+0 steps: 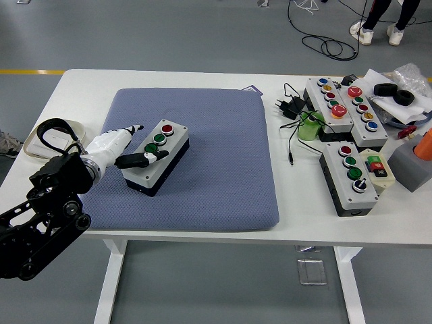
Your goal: Pick up the button,place it on the desk,press the button,press the button
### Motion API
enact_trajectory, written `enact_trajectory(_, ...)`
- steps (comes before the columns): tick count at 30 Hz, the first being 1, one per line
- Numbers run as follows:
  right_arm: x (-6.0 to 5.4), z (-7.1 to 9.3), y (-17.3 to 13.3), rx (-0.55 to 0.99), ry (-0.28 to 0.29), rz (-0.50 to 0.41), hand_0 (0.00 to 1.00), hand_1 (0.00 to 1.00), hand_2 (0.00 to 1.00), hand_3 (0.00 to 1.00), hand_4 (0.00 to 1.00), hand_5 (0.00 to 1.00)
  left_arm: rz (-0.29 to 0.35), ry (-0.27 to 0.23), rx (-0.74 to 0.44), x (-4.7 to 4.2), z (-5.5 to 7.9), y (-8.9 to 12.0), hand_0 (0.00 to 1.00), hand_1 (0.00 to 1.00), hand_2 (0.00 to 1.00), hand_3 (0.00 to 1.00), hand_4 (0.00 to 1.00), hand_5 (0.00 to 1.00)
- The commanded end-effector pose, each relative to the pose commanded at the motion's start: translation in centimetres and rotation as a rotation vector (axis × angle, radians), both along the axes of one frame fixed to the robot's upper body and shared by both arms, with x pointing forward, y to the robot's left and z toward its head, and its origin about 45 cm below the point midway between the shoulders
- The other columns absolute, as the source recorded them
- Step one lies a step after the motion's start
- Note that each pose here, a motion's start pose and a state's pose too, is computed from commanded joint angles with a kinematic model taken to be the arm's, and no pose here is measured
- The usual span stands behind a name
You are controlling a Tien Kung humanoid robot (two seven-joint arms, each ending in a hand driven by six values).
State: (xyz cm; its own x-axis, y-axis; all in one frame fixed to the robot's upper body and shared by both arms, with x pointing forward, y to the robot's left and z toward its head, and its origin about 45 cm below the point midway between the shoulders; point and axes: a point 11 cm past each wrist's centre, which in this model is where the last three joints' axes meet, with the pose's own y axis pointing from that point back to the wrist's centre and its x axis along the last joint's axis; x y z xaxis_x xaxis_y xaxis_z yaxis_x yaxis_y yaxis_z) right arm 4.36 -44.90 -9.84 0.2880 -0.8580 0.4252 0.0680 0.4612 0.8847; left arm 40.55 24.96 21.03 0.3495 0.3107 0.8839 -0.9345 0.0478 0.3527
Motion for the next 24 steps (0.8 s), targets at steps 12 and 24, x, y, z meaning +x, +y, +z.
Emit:
enact_trajectory(12, 0.2, 0.1, -0.1, -0.001, 0.0, 0.006, 0.64, 0.451, 0.618, 0.565, 0.308, 0.234, 0.011, 0.047, -0.002, -0.01, -1.3, -0.7, 0.905, 0.998, 0.998, 0.998, 0.998, 0.943)
enact_trajectory(24, -0.1, 0.1, -0.2, -0.003, 0.007, 0.007, 0.638, 0.449, 0.617, 0.566, 0.31, 0.231, 0.005, 0.089, 0.062, -0.12, -2.2, -1.5, 0.867, 0.995, 0.998, 0.998, 0.998, 0.89)
